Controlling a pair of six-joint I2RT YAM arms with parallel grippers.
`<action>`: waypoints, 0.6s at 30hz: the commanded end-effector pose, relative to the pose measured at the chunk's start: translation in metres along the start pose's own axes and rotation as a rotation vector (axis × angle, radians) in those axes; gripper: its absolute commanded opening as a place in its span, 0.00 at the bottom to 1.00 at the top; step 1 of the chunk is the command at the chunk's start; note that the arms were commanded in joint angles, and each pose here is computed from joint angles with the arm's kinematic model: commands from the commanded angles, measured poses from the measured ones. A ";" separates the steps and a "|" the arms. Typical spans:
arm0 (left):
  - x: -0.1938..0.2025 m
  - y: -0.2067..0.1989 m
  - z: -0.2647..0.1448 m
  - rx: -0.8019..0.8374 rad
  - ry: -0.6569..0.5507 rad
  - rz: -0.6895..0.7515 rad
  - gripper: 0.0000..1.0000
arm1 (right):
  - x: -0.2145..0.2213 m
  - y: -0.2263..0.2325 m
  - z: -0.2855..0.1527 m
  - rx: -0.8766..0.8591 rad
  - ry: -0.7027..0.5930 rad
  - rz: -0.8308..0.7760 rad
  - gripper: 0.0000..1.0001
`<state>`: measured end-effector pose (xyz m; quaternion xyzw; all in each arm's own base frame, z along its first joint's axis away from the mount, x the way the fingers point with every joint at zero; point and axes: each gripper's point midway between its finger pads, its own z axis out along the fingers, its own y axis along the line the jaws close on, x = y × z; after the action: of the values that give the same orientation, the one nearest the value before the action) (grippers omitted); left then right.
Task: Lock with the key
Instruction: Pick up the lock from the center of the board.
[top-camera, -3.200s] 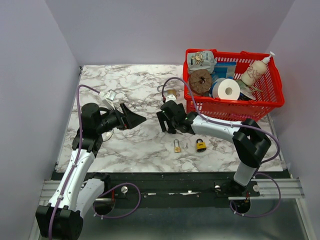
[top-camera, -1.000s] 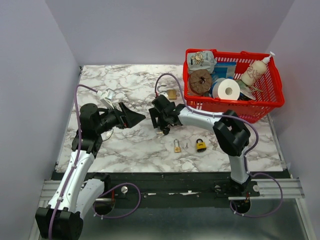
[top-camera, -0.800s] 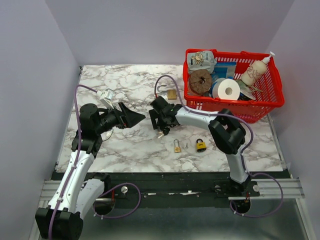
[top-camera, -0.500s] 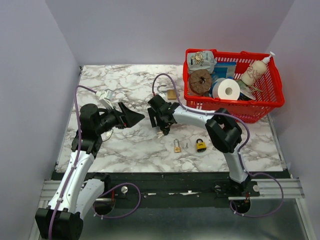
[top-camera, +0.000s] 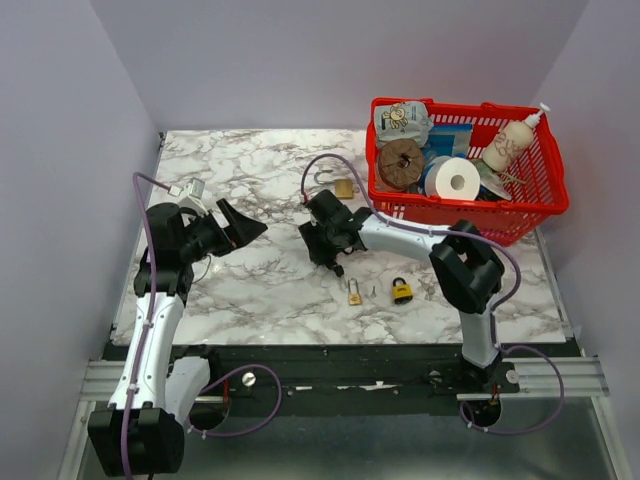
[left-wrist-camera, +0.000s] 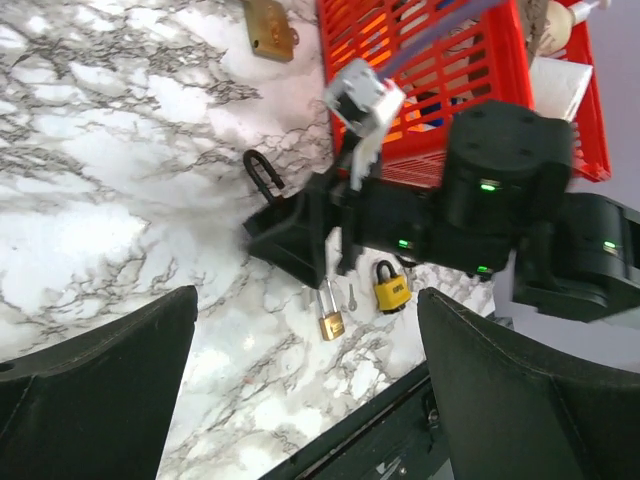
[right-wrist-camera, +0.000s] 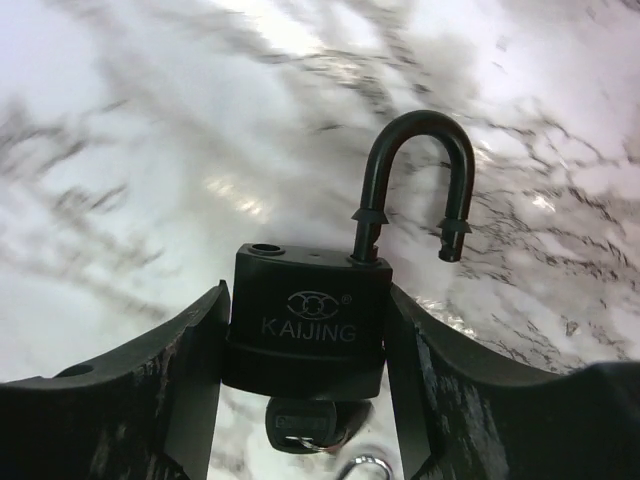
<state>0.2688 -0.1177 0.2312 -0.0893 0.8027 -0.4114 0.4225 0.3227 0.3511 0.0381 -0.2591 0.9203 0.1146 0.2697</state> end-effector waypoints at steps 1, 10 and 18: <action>0.001 0.005 -0.006 0.026 0.083 -0.020 0.98 | -0.054 0.052 -0.067 -0.303 -0.226 -0.248 0.01; -0.006 -0.048 -0.021 0.404 0.132 0.262 0.89 | -0.066 0.096 -0.176 -0.631 -0.484 -0.713 0.01; 0.022 -0.039 -0.060 0.522 0.226 1.222 0.85 | -0.027 0.122 -0.270 -0.958 -0.516 -0.890 0.01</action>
<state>0.2433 -0.1217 0.2831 0.2776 0.7353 -0.3963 0.4746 0.2102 0.3770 0.2548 -0.6052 0.5861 0.3740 0.3877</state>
